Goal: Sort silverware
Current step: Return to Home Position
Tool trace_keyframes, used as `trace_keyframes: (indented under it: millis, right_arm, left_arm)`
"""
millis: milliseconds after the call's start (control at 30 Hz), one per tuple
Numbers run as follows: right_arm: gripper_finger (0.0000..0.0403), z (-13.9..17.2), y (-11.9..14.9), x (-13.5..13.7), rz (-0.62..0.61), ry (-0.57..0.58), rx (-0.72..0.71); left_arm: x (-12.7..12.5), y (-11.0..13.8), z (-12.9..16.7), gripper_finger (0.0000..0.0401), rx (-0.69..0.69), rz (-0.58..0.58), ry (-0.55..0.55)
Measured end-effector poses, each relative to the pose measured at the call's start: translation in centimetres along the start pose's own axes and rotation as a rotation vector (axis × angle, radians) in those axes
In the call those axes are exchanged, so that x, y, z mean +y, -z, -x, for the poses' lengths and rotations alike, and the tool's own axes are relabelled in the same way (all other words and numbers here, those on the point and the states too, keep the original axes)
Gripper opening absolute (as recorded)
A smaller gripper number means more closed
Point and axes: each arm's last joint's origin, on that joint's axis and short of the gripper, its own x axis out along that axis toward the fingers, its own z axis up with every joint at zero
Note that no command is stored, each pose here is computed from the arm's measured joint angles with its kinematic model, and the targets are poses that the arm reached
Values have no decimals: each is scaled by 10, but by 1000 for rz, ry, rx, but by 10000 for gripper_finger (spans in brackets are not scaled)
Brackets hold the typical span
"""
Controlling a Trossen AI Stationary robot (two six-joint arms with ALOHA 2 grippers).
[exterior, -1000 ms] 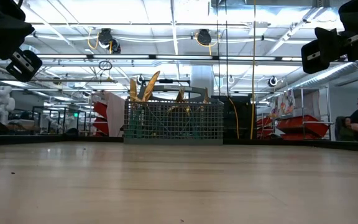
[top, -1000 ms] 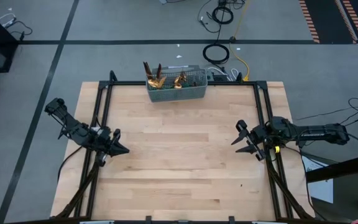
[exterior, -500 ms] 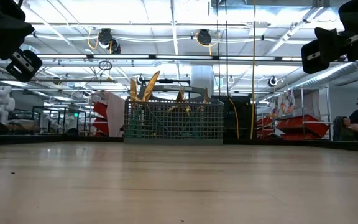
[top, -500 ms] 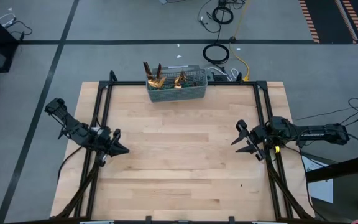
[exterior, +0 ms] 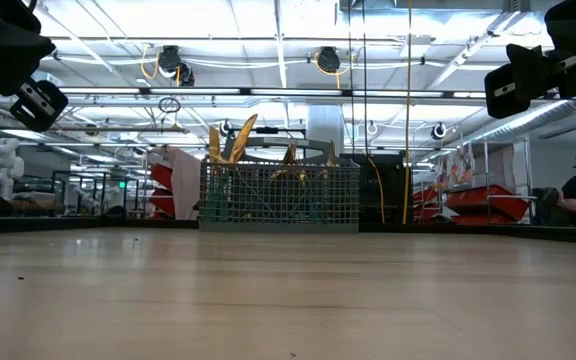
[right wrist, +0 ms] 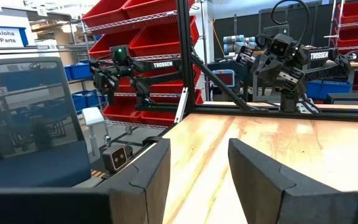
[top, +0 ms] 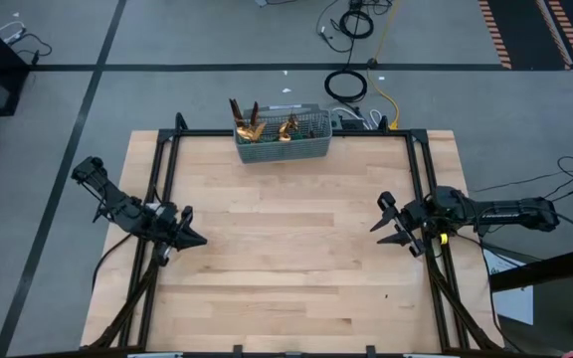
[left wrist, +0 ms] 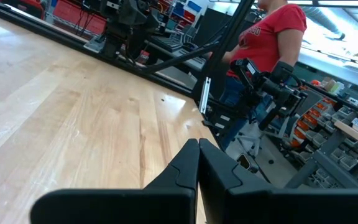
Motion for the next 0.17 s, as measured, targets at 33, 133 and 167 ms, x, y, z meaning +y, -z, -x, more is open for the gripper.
trace_keyframes:
  millis: [33,133,167]
  right_arm:
    - [153,0,0,0,0,0,0]
    - [153,0,0,0,0,0,0]
    - [153,0,0,0,0,0,0]
  left_arm:
    - [0,0,0,8,-1,0,0]
    - [0,0,0,8,0,0,0]
    - [0,0,0,8,0,0,0]
